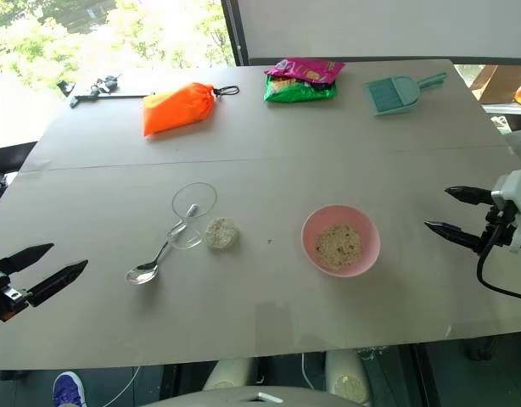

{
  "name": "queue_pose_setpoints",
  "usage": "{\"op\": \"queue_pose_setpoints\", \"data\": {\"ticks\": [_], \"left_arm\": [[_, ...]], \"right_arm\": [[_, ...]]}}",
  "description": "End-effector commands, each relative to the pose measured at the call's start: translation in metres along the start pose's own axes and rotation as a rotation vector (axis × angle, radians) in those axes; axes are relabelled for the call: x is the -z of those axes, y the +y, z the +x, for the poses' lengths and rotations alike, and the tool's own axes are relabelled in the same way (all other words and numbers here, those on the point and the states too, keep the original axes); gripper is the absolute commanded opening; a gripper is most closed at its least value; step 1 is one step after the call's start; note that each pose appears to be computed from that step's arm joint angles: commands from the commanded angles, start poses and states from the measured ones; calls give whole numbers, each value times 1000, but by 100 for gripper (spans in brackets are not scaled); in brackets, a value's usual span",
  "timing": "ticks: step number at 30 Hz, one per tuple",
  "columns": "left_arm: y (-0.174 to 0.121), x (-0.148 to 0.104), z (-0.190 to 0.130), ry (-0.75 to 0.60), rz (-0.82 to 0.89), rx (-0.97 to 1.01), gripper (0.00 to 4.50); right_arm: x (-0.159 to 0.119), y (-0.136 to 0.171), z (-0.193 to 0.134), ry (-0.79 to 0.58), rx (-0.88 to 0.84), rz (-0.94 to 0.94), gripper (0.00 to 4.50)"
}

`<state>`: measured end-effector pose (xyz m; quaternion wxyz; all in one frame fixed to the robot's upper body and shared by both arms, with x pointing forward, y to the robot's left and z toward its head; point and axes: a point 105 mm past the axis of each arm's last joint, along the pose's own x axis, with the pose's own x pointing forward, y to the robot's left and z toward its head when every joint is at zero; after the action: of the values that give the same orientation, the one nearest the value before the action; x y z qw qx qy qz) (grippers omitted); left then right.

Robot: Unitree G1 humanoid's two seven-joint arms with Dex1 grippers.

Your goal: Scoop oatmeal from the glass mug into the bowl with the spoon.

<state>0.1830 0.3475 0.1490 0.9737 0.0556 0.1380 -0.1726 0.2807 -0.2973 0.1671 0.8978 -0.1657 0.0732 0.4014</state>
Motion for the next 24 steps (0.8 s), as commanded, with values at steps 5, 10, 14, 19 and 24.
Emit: {"op": "queue_pose_setpoints", "data": {"ticks": [5,10,14,19,24], "left_arm": [[-7,-37,12,-103,62,19,448],[-21,-48,23,-129,68,61,448],[-40,-42,31,-77,78,130,448],[-50,-33,40,-4,65,131,448],[-56,-31,52,40,30,135,448]], "right_arm": [[-21,-13,2,-145,141,-122,450],[-47,-1,2,-273,-17,-73,450],[-61,22,-1,-313,-214,-72,450],[-87,41,-5,-352,-341,-150,450],[-109,47,-5,-386,-390,-207,450]]}}
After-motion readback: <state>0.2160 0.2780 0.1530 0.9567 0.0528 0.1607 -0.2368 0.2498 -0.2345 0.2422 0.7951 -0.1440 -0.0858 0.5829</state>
